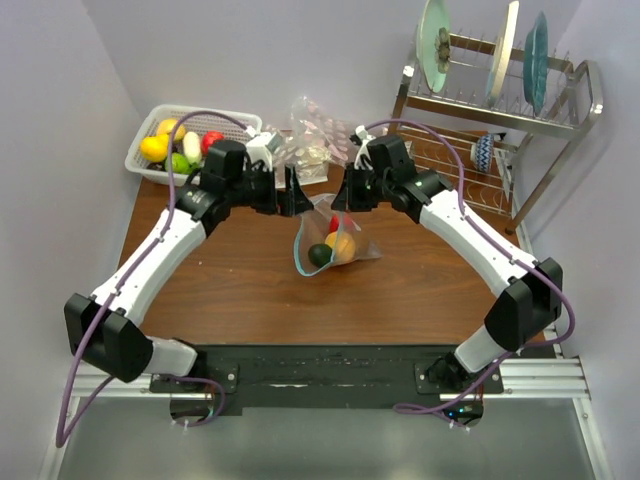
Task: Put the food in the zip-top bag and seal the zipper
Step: Place the fake fruit in the zipper food storage bag, then pick up the fake vegetable from the bin.
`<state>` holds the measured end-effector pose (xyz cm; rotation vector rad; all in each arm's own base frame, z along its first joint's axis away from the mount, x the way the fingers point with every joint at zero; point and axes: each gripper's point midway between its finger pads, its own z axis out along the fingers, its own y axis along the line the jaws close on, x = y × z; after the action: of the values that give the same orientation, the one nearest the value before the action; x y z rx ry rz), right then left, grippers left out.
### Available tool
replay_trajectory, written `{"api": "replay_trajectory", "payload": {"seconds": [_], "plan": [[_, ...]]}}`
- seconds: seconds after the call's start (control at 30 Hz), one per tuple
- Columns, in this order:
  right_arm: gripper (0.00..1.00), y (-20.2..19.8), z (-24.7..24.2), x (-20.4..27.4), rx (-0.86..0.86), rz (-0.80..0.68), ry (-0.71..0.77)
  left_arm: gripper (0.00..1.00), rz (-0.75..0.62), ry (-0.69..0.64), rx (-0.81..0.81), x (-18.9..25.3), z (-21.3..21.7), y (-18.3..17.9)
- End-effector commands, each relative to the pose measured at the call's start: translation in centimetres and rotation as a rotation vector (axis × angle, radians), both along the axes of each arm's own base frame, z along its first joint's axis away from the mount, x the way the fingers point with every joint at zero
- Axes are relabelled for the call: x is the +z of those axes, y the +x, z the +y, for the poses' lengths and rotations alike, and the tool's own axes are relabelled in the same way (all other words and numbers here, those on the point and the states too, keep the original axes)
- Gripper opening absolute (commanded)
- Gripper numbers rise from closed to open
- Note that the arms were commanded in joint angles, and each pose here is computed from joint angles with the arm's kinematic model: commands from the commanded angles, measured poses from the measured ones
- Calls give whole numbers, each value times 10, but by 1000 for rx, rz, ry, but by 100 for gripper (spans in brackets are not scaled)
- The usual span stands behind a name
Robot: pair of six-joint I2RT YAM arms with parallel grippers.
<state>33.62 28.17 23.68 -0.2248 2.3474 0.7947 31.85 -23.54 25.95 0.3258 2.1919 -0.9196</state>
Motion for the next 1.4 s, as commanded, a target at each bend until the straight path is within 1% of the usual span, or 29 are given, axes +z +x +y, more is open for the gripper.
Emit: {"api": "replay_trajectory", "payload": {"seconds": [0.0, 0.1, 0.13, 0.2, 0.23, 0.3, 0.33, 0.4, 0.43, 0.5, 0.53, 0.6, 0.63, 0.7, 0.73, 0.8, 0.83, 0.9, 0.93, 1.0, 1.07, 1.23, 1.37], "plan": [[0, -4, -3, 21, 12, -60, 45, 100, -94, 92, 137, 26, 42, 37], [0, -6, -5, 21, 11, -67, 41, 100, -119, 81, 216, 39, 68, 60], [0, -6, -5, 20, 10, -66, 41, 100, -108, 89, 239, 34, 74, 70], [0, -8, -6, 21, 15, -72, 41, 100, -132, 122, 335, 41, 98, 92], [0, -9, -6, 21, 14, -73, 43, 100, -117, 145, 364, 32, 105, 103], [0, -11, -6, 21, 21, -69, 44, 100, -143, 180, 451, 35, 125, 125], [0, -11, -6, 21, 24, -69, 45, 100, -122, 199, 483, 24, 131, 138], [0, -13, -7, 22, 30, -72, 45, 100, -141, 221, 554, 27, 148, 158], [0, -13, -7, 23, 30, -74, 46, 100, -120, 241, 580, 14, 154, 170], [0, -15, -8, 24, 32, -81, 47, 100, -136, 263, 652, 14, 171, 188], [0, -15, -9, 25, 31, -82, 50, 100, -115, 271, 655, 1, 172, 198], [0, -16, -9, 24, 33, -81, 47, 100, -134, 292, 719, 1, 187, 215], [0, -16, -9, 25, 34, -81, 47, 100, -112, 304, 732, -14, 190, 224], [0, -18, -9, 24, 39, -77, 46, 100, -137, 302, 762, -14, 197, 239], [0, -18, -10, 23, 36, -78, 43, 100, -117, 310, 777, -30, 200, 248], [0, -18, -10, 23, 35, -79, 41, 100, -136, 295, 800, -29, 205, 263], [0, -17, -11, 23, 34, -82, 39, 99, -115, 296, 808, -43, 205, 271], [0, -18, -10, 24, 36, -82, 38, 99, -141, 280, 833, -40, 210, 284], [0, -17, -11, 24, 37, -83, 35, 99, -131, 285, 843, -52, 212, 290], [0, -17, -11, 23, 39, -81, 31, 99, -150, 285, 885, -53, 219, 299], [0, -17, -11, 23, 40, -77, 31, 99, -153, 291, 908, -64, 223, 306], [0, -18, -11, 20, 45, -73, 23, 99, -145, 318, 989, -89, 240, 317], [0, -20, -12, 22, 49, -70, 27, 99, -164, 307, 1061, -97, 257, 326]]}}
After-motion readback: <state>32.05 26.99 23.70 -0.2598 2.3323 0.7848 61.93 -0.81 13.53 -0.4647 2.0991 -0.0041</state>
